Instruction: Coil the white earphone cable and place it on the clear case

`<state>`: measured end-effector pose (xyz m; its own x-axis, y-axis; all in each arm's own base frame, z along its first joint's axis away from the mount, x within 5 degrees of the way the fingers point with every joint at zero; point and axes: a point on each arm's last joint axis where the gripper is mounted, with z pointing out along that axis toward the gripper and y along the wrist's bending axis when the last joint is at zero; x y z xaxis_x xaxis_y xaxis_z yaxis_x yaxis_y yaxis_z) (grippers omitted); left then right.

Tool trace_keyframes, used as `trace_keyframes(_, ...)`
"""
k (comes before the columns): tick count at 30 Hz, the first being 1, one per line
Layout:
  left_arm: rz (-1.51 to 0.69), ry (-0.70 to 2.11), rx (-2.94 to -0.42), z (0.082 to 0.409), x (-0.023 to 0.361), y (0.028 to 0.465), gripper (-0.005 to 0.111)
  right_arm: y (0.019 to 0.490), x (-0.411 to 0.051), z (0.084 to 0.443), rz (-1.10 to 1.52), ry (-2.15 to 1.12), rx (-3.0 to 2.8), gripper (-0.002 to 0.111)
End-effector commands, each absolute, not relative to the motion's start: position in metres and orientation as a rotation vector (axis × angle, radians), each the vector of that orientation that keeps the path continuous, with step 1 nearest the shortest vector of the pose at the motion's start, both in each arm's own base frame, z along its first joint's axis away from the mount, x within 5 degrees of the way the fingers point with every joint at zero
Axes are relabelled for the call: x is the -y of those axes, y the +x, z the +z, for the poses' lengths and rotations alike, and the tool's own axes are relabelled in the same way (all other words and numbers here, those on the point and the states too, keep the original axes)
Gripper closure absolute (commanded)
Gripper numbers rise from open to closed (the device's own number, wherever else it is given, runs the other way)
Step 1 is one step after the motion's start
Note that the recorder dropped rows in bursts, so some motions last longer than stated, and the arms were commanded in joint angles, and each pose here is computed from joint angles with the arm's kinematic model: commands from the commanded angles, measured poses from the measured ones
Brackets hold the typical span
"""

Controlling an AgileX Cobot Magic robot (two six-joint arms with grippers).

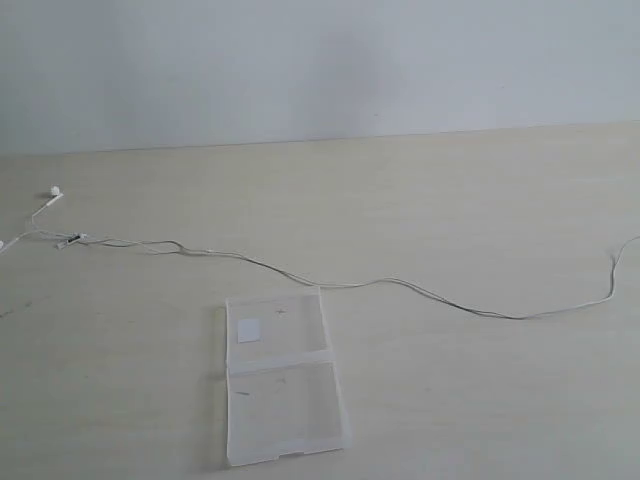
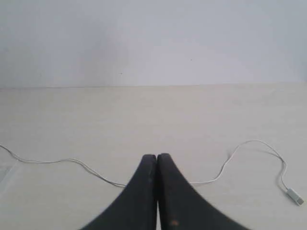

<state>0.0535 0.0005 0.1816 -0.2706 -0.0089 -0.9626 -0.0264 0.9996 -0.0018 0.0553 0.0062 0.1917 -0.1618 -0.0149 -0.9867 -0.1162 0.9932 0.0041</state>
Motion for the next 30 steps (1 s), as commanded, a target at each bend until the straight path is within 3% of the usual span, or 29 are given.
trace_keyframes(1,0.014,-0.03,-1.836,0.181,0.0,0.053,0.107,0.055,-0.006,0.19,0.083,-0.109,-1.731,0.108)
trace_keyframes(10,0.014,-0.03,-1.836,0.181,0.0,0.053,0.107,0.055,-0.006,0.192,0.082,-0.109,-1.719,0.108)
trace_keyframes(14,0.014,-0.03,-1.836,0.181,0.0,0.053,0.107,0.053,-0.007,0.228,0.115,-0.084,-1.319,0.108)
trace_keyframes(17,0.014,-0.03,-1.836,0.181,0.0,0.053,0.107,0.051,-0.006,0.284,0.122,-0.067,-1.305,0.108)
trace_keyframes(24,0.014,-0.03,-1.836,0.181,0.0,0.053,0.107,0.149,-0.021,0.373,0.126,-0.114,-1.774,0.108)
trace_keyframes(30,0.014,-0.03,-1.836,0.181,0.0,0.053,0.107,0.2,-0.031,0.385,0.274,0.009,-1.812,0.108)
